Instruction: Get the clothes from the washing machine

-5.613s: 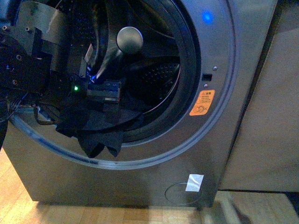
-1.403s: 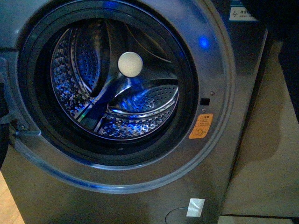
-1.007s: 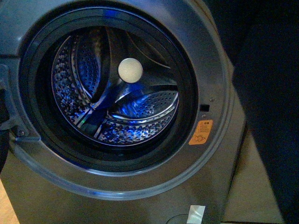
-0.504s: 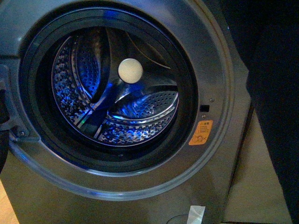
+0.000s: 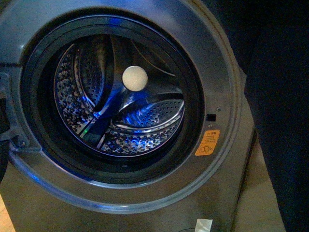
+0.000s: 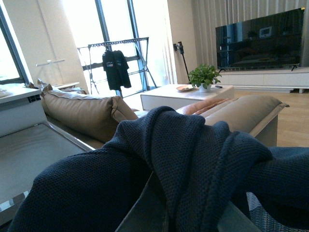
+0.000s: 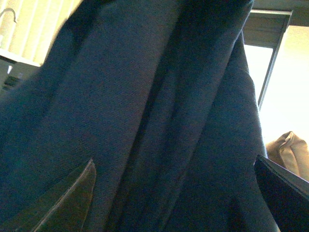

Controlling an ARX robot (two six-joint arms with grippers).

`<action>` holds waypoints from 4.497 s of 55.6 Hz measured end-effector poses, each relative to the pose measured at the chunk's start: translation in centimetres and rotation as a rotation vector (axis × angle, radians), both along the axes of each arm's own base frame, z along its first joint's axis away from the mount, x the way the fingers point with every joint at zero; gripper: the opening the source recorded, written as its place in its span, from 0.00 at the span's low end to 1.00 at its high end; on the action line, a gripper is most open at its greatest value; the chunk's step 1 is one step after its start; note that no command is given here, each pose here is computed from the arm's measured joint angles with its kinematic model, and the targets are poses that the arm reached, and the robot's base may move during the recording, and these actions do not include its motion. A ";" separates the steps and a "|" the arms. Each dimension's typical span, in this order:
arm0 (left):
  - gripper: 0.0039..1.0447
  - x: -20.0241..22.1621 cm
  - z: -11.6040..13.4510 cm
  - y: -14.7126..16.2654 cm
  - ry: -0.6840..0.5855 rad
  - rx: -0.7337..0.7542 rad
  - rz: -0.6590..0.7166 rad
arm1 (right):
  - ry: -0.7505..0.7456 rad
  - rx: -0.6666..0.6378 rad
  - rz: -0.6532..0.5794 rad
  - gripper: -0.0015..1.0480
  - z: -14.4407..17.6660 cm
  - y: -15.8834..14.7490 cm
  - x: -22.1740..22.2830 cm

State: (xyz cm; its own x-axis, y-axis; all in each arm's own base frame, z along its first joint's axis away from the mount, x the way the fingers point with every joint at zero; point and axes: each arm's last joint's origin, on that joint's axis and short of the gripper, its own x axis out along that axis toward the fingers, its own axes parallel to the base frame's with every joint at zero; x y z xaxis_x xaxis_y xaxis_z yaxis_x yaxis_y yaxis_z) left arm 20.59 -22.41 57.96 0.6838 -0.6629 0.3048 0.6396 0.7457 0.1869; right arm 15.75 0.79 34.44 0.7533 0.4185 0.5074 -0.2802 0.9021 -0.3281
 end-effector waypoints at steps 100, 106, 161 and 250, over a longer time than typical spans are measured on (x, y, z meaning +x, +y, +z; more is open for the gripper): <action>0.06 0.2 -0.1 -0.1 0.004 0.003 0.004 | 0.432 0.242 0.254 0.93 0.4 7.3 5.8; 0.06 0.2 -0.1 -0.1 0.004 0.002 0.007 | 0.357 0.228 0.181 0.93 1.0 7.5 6.4; 0.22 0.1 -0.1 -0.1 0.004 0.002 0.007 | 0.046 0.197 -0.153 0.23 2.6 6.6 10.4; 0.94 -0.1 0.2 0.1 -0.008 -0.002 0.002 | 0.869 1.014 -0.606 0.93 -9.2 -35.8 2.0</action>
State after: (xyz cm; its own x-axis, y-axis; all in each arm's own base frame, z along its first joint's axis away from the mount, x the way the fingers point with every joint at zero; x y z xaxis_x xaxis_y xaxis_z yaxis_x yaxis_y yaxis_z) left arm 20.51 -22.31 58.14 0.6827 -0.6611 0.3113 0.6367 0.7472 0.1905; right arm 17.74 -34.98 25.21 0.8957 -0.3185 -0.3102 0.4436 0.6876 0.5749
